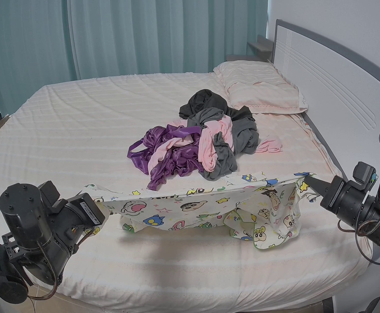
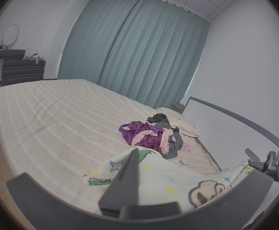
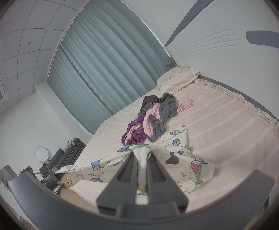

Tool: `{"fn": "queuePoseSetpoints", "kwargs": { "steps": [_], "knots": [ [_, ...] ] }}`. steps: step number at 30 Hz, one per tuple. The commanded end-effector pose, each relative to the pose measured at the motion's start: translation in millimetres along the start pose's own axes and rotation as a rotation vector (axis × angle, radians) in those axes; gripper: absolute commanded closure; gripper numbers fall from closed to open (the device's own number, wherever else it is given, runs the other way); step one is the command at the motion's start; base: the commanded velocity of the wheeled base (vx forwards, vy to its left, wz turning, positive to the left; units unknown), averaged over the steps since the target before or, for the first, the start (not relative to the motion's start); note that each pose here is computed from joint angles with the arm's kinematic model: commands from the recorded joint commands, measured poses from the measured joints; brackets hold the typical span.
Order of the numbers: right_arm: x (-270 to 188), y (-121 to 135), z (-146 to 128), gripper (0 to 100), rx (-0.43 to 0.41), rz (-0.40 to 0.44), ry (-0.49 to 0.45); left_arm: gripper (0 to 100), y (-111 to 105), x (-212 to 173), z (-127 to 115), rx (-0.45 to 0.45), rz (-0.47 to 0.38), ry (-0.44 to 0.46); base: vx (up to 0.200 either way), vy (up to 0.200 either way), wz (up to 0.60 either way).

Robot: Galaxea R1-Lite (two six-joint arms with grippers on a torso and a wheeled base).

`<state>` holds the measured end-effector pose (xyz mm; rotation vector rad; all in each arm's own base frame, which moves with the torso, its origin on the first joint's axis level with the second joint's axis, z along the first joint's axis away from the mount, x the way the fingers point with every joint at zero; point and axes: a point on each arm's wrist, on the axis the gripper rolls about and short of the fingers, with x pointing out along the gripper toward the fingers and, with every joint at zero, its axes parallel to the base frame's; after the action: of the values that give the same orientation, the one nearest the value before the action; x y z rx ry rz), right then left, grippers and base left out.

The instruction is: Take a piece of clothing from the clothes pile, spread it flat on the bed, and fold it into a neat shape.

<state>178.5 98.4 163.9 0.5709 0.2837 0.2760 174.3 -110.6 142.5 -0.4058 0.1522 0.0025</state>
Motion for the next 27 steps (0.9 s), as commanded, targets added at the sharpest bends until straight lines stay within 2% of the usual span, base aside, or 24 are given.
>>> {"fn": "queuePoseSetpoints", "kwargs": {
  "steps": [1, 16, 27],
  "knots": [
    [-2.5, 0.4, 2.9, 100, 0.003, 0.004, -0.015, 100, -0.1, -0.3, 2.0, -0.004, 0.008, -0.012, 0.000, 0.200, 0.00],
    [-9.8, 3.8, 10.5, 100, 0.010, 0.029, -0.053, 100, 0.5, -9.4, 15.3, -0.002, 0.020, -0.077, 0.000, 0.200, 0.00],
    [-8.8, 2.6, 12.7, 100, 0.013, 0.022, -0.062, 100, 0.6, -11.7, 17.8, 0.000, 0.020, -0.088, 0.000, 0.200, 0.00]
  ]
}}
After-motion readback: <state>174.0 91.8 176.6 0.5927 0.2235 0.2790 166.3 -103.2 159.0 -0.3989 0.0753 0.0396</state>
